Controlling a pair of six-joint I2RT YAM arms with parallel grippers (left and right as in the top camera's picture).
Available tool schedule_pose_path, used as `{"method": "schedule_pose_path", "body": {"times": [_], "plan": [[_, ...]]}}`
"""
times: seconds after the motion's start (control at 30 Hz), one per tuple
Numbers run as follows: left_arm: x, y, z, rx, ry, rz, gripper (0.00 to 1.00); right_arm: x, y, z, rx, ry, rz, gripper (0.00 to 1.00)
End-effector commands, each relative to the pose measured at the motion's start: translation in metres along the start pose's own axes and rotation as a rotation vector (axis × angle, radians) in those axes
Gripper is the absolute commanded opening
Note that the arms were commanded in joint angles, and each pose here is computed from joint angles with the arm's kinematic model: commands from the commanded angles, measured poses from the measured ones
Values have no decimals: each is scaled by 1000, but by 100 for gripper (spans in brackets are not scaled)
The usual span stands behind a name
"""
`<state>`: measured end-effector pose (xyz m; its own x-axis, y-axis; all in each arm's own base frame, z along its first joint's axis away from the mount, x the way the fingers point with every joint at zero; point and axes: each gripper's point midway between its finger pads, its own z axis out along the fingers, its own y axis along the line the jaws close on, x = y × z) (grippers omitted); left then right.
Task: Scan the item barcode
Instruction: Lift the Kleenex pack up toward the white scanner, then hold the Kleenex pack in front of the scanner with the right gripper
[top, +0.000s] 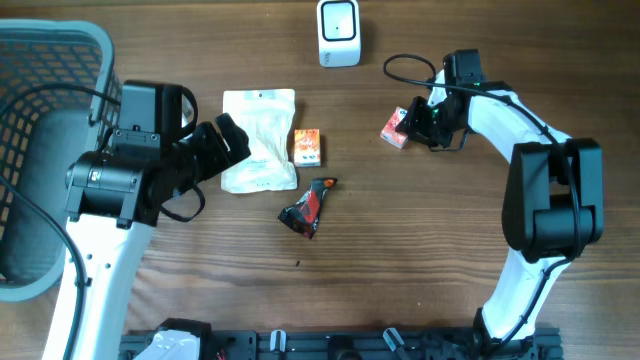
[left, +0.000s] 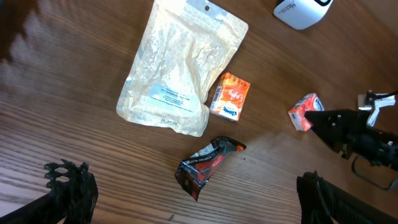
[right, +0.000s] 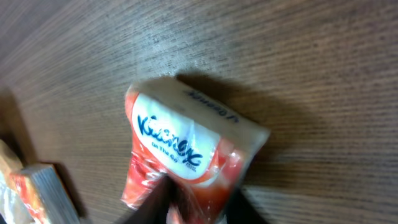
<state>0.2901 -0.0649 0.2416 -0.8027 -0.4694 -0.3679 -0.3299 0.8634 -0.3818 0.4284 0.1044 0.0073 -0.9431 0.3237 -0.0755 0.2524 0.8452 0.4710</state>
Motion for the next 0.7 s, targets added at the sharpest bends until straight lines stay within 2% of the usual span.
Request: {"method": "schedule_pose_path", "body": {"times": [0.0, 0.1, 0.33, 0.4, 0.47, 0.53, 0.67], "plan": [[-2, -2, -3, 14, -5, 12, 100, 0, -9, 6, 29, -4, -2, 5], [-2, -2, -3, 14, -5, 12, 100, -10, 7, -2, -18, -17, -58, 5], [-2, -2, -3, 14, -5, 12, 100, -52, 114, -70, -364, -117, -433, 5], [-2, -2, -3, 14, -5, 12, 100, -50, 148, -93, -533, -137, -560, 4], [-2, -2, -3, 14, -5, 12, 100, -33, 179, -118, -771, -130, -714, 5], [-2, -2, -3, 14, -5, 12, 100, -27, 186, -126, -838, -120, -740, 5], [-2, -2, -3, 14, -5, 12, 100, -41, 190, -126, -813, -111, -593, 5]]}}
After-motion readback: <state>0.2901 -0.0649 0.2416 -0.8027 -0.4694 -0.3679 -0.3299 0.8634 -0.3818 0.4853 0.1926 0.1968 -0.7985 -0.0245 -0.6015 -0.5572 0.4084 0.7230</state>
